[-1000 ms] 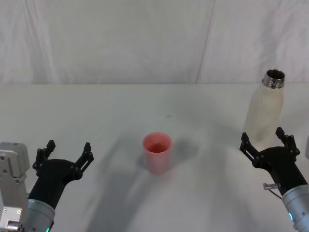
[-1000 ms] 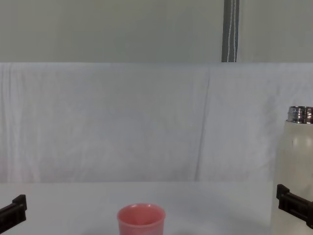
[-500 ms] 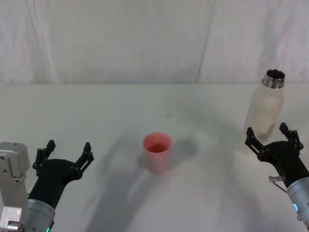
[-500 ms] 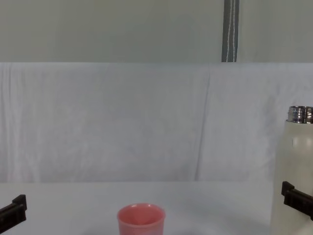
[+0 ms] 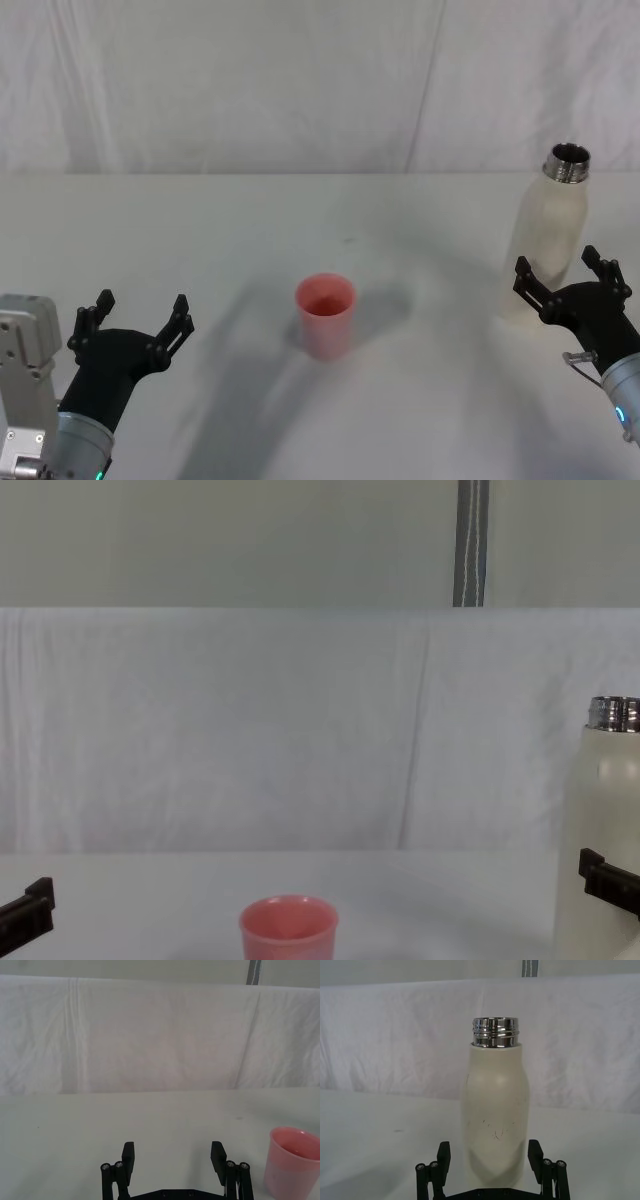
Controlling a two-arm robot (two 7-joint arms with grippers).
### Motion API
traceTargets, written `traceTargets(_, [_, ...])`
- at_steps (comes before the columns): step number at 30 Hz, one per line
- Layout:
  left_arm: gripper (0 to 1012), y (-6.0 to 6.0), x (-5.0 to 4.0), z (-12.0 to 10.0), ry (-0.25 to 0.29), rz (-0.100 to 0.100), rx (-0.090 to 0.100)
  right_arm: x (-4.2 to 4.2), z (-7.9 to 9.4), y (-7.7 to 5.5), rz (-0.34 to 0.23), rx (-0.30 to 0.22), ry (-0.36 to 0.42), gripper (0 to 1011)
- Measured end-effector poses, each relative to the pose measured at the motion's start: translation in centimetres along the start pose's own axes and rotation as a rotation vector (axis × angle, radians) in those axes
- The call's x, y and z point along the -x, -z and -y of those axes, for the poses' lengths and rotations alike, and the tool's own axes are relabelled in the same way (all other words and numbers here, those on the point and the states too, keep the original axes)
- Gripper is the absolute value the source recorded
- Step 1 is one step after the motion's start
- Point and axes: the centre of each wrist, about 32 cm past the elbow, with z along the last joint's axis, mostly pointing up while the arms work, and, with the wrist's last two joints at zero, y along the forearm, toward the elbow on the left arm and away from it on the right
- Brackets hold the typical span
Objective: Grasp the thermos with one hand and pour water into the cup lid.
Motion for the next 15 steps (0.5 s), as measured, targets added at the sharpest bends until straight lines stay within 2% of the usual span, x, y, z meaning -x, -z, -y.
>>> traceTargets(15, [1001,0.0,0.00,0.0,0.000,0.000,0.000,-0.80,-1.3,0.4,-0.003,0.012,-0.002,1001])
